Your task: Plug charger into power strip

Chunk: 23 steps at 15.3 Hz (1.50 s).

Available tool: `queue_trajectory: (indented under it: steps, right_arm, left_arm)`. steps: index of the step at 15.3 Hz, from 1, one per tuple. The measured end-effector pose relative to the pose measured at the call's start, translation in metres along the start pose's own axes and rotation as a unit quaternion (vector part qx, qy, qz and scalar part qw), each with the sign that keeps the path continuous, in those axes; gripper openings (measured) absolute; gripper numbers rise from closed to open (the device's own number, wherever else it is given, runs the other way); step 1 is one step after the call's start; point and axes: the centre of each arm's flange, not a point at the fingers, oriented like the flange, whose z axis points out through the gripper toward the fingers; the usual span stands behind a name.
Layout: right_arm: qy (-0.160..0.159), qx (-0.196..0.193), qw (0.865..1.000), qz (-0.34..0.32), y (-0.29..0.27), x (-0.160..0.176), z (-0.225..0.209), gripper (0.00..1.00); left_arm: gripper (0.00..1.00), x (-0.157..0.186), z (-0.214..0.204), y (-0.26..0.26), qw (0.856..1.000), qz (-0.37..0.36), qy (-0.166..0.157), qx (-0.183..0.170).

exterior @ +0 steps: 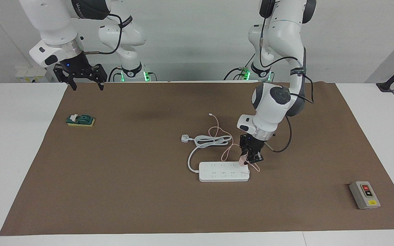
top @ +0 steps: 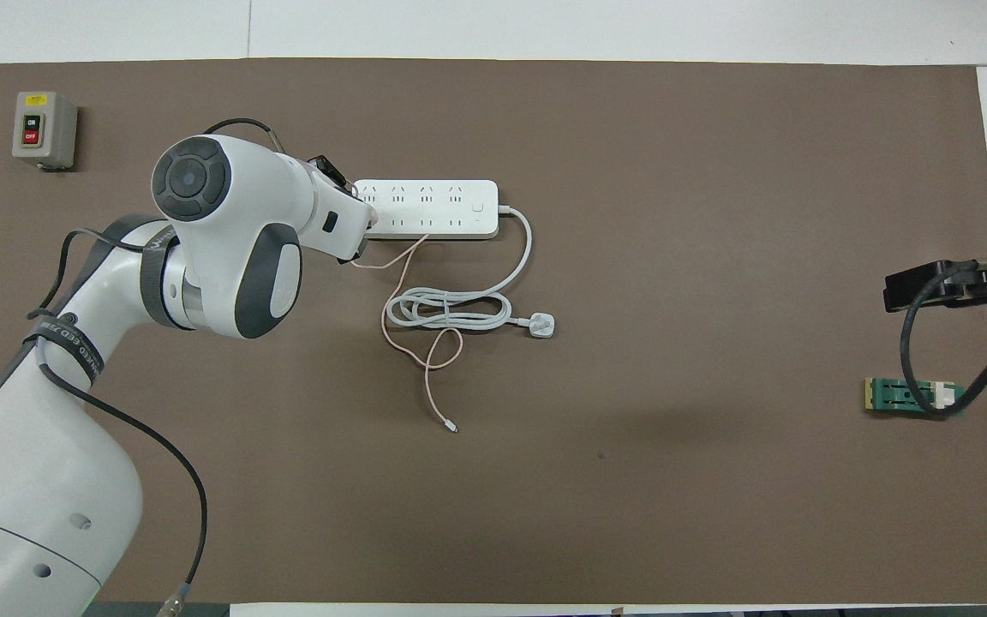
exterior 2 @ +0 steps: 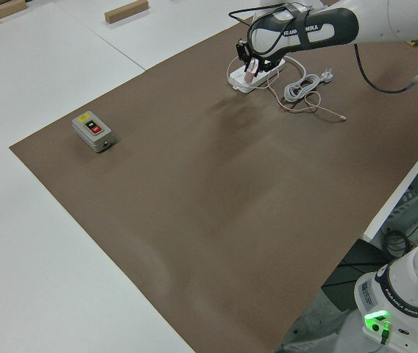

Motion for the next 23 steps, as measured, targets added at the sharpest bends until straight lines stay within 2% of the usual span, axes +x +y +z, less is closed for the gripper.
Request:
queue_trajectory:
  steps: [3,8,23]
  right_arm:
    - [-0.005,0.01,1.0,0.002,0.0,0.003,-0.001,1.0]
    - [-0.017,0.014,1.0,0.002,0.0,0.002,0.001,1.0]
    - [-0.018,0.021,1.0,-0.001,-0.005,0.002,0.0,1.0]
  left_arm:
    - [0.31,-0.003,0.002,-0.002,1.0,0.014,-0.014,0.009]
    - [0.31,-0.002,0.003,-0.002,1.0,0.008,-0.013,0.013]
    - [0.31,0.008,0.005,0.007,1.0,-0.003,-0.011,0.01]
